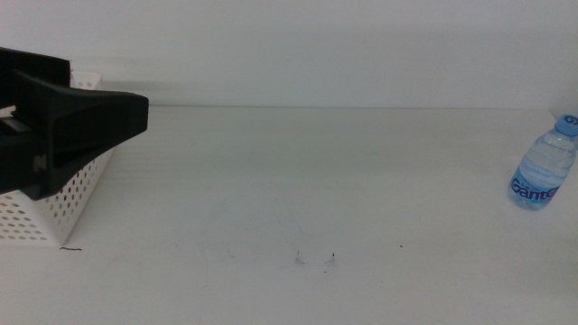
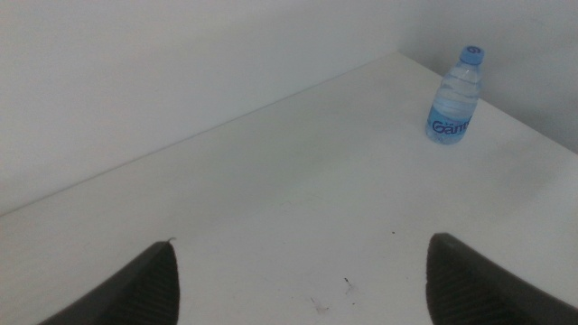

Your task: Use arms to grab the bottles and put them into the dustbin to the left of the table.

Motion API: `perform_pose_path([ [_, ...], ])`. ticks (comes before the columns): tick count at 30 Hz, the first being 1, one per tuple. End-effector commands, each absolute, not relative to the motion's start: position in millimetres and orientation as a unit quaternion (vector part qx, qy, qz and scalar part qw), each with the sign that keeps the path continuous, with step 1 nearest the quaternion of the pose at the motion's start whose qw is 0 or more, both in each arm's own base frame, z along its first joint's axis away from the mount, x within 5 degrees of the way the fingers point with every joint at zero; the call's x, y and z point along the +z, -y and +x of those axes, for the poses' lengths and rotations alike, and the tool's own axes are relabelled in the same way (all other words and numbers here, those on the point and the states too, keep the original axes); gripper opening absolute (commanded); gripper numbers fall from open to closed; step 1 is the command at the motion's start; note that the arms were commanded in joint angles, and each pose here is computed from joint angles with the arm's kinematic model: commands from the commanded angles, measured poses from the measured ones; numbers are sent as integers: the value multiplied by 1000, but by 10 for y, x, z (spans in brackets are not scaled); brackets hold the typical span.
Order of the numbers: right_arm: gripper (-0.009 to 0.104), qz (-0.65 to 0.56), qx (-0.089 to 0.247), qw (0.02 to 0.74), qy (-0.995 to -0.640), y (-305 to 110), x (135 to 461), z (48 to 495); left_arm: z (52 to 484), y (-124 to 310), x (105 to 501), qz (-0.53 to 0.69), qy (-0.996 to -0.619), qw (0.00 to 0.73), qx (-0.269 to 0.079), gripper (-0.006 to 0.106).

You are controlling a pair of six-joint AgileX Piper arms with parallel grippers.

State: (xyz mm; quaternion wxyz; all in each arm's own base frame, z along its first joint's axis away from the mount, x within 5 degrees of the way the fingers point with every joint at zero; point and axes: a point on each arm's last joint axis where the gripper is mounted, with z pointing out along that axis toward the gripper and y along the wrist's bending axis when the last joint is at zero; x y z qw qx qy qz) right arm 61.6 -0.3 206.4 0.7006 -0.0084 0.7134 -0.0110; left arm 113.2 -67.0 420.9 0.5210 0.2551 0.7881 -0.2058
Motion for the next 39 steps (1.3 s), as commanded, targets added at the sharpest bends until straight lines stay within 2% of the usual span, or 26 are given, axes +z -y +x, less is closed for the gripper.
perform_pose_path([
  [1, 93, -14, -21, 692, -722, 8, 2043, 642, 1127, 675, 4206, 253, -786, 524, -209, 94],
  [8, 93, -14, -21, 700, -713, 6, 2072, 667, 1127, 675, 4206, 253, -786, 524, -209, 94],
  [20, 93, -16, -4, 660, -751, -11, 1986, 1089, 1127, 675, 4206, 253, -786, 524, -209, 94],
  [28, 93, -12, 5, 674, -739, -17, 1959, 1272, 1127, 675, 4206, 253, -786, 524, -209, 94],
  [39, 93, 0, 14, 652, -758, -14, 1858, 1359, 1127, 675, 4206, 253, -786, 524, -209, 94],
])
